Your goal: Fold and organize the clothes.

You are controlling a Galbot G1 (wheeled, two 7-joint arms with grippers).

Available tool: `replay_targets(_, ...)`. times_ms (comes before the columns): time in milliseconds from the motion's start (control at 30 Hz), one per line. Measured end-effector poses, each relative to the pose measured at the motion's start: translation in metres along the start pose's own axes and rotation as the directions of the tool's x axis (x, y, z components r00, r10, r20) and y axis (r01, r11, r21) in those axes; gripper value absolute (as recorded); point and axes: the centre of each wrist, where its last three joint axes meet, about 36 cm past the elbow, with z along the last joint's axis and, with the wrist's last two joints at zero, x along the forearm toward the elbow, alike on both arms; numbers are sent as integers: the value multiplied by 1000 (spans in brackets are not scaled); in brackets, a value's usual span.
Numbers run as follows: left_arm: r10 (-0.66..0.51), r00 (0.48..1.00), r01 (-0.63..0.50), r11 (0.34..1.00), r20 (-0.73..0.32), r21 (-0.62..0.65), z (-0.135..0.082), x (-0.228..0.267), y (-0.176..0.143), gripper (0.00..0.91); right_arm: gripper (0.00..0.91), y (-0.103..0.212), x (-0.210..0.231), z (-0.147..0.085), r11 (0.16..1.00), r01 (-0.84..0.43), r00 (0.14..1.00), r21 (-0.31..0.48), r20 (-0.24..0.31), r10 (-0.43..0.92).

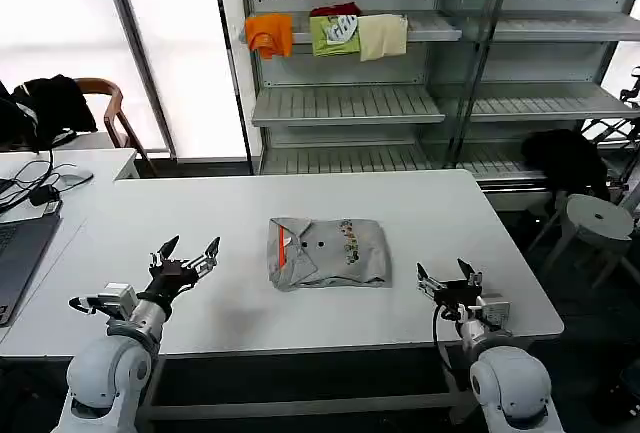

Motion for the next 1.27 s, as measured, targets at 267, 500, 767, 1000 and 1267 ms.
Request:
replay_targets(267,-14,1000,14,1000,-1,-10,14,2,1,907,907,-17,9,4,998,-1,1000,65,7,1)
replay_targets(500,-15,1000,15,1000,10,-6,22,5,-2,907,907,-22,14,4,994,14,999,108,34,-17)
replay_targets(767,-16,1000,16,1000,16,1,27,9,-5,907,907,-31,13,3,988,31,997,150,66,-42)
replay_targets(1000,-19,1000,19,1000,14,4,30,11,-6,907,907,-36,10,8,984,56,995,167,74,-69)
replay_targets(1267,-21,1000,21,1000,16,5,30,9,-5,907,907,-41,4,12,985,62,995,164,68,-74)
